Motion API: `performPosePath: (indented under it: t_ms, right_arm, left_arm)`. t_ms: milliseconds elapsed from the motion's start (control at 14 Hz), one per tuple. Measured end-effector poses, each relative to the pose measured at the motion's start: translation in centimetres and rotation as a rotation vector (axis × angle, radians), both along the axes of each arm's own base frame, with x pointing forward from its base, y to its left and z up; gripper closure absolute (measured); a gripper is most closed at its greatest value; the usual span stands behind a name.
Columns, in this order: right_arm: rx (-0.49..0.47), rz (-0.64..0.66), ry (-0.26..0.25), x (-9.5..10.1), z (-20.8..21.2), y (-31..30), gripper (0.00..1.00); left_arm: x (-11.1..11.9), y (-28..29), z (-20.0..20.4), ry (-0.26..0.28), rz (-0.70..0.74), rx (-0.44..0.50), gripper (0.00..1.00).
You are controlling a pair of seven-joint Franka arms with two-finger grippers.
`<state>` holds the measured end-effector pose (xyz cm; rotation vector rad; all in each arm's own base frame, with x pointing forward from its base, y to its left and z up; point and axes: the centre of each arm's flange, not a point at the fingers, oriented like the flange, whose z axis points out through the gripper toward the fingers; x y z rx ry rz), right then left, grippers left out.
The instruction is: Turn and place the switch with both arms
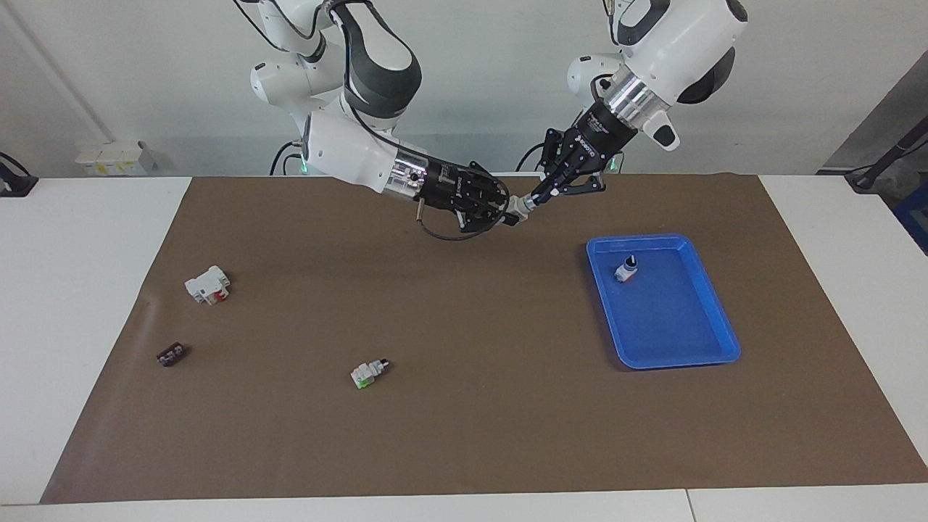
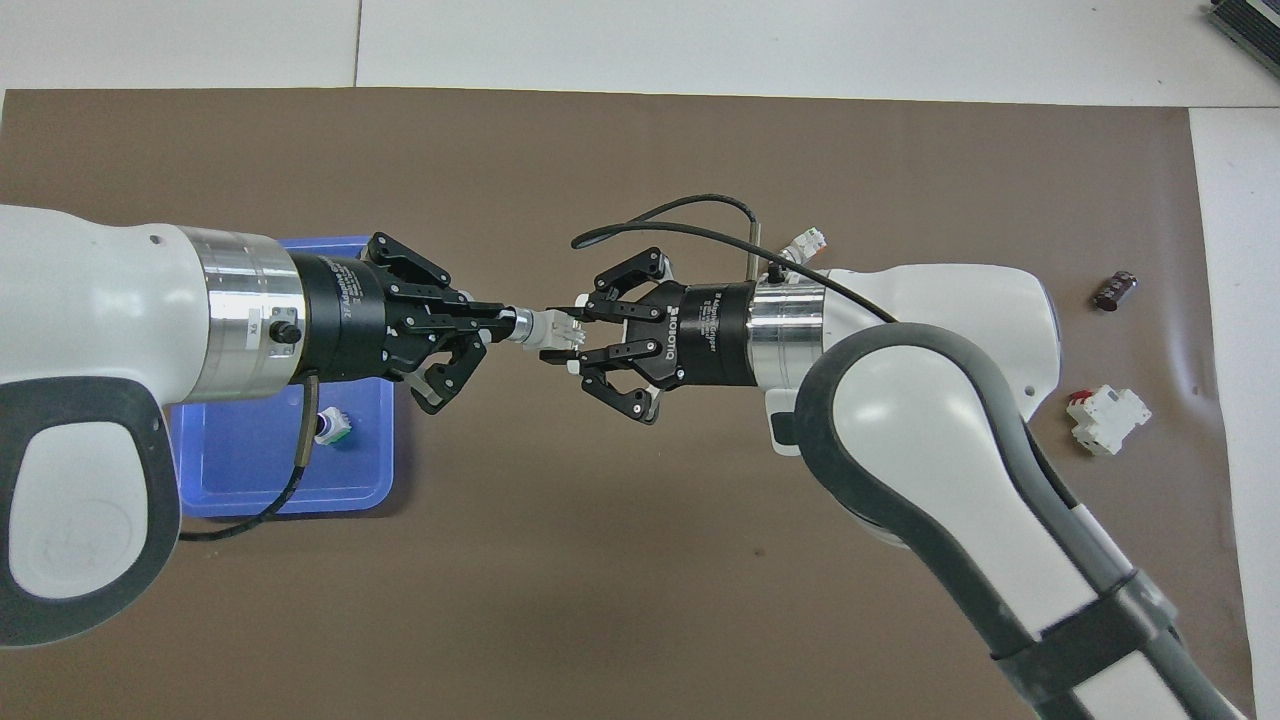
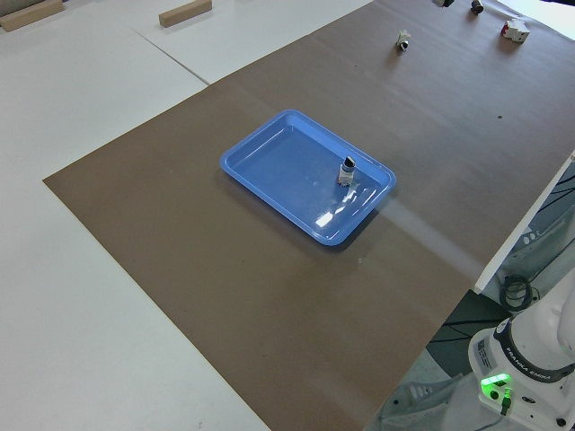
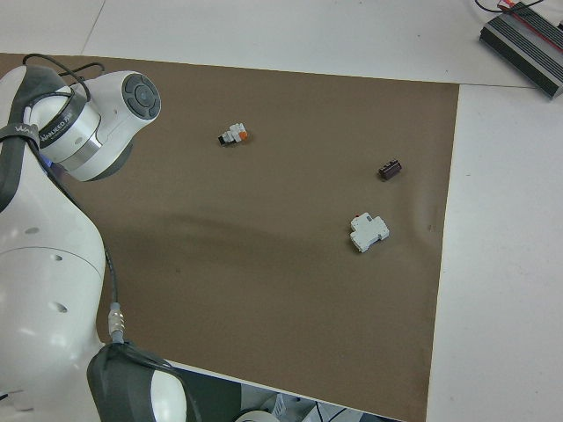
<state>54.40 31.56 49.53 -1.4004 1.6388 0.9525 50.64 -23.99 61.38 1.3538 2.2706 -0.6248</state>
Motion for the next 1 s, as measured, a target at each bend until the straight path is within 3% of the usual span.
performPosePath:
  t_ms: [788,1003]
  right_arm:
    - [0.0,-0.002,-0.006,0.18,0.06,0.37,0.67]
    - [-0.08,0.053,-0.075,-0.14,0.98,0.8,0.41]
  left_arm:
    - [0.2,0.43,0.02,0.008,0.018,-0.005,0.9]
    - [0.3,0.46,0.06,0.003,0.025,-0.009,0.9]
